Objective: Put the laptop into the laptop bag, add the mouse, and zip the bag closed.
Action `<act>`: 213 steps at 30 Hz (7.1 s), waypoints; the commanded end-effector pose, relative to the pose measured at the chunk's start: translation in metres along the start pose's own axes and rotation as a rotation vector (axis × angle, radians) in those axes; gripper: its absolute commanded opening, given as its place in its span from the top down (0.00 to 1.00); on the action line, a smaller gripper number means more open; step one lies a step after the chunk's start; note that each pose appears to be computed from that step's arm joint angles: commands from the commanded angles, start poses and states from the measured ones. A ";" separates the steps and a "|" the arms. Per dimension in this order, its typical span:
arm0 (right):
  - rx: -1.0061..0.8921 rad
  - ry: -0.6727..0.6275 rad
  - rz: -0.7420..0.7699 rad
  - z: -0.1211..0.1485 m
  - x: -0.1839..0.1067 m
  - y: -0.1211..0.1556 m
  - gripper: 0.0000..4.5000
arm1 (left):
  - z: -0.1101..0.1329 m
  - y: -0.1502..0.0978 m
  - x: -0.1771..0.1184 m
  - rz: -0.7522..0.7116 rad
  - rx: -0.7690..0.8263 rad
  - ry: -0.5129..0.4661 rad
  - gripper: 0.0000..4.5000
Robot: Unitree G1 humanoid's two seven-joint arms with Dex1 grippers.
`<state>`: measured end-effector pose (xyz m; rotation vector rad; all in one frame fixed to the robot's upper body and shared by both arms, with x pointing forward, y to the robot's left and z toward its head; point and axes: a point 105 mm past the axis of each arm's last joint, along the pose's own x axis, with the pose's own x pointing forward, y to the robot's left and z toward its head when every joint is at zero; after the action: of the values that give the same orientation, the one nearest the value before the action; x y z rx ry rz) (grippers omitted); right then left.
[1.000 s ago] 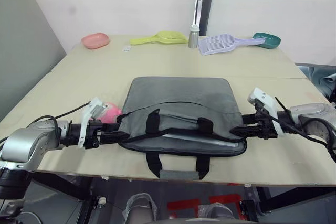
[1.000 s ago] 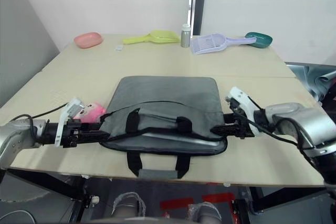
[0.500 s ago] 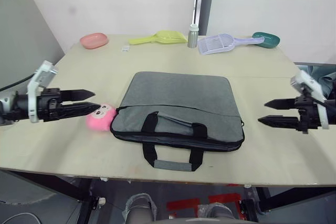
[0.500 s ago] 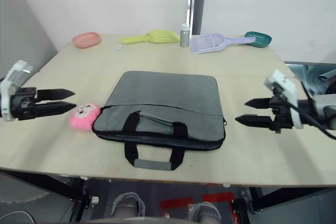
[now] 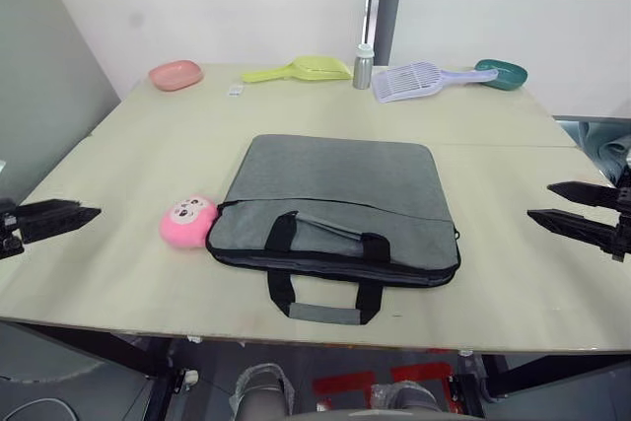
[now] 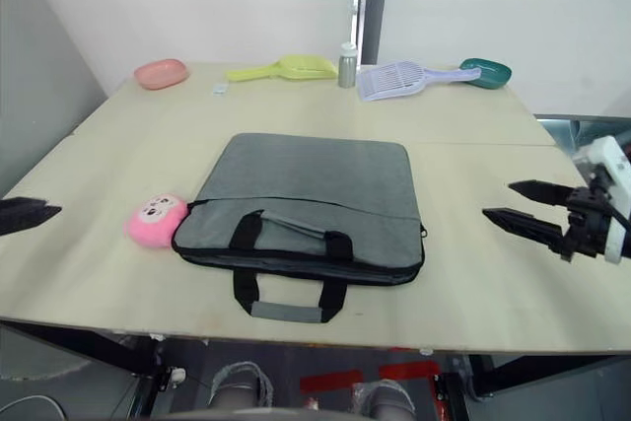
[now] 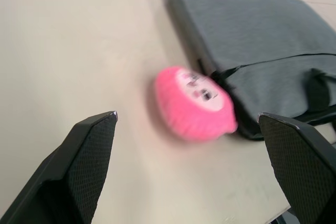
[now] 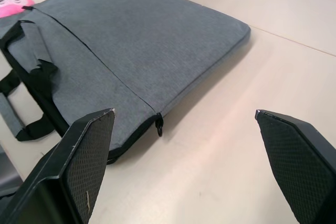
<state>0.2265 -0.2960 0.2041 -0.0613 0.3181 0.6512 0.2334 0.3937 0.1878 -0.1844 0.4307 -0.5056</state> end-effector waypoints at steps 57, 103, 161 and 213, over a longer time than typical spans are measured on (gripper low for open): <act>-0.513 0.221 0.660 0.009 0.247 0.176 0.99 | 0.005 -0.085 -0.013 -0.234 0.409 0.094 0.00; -0.718 0.424 0.555 -0.021 0.254 0.150 1.00 | -0.039 -0.019 0.127 -0.112 -0.014 0.186 0.17; -0.805 0.385 0.574 -0.016 0.279 0.182 1.00 | -0.060 -0.080 0.101 -0.219 0.049 0.211 0.99; -0.753 0.374 0.629 -0.017 0.299 0.203 1.00 | -0.158 -0.168 0.115 -0.412 0.120 0.394 0.92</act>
<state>0.3244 0.0387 0.1143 -0.8249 0.4024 1.3670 0.1616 0.1712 0.0523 -0.0955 0.7961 -1.0948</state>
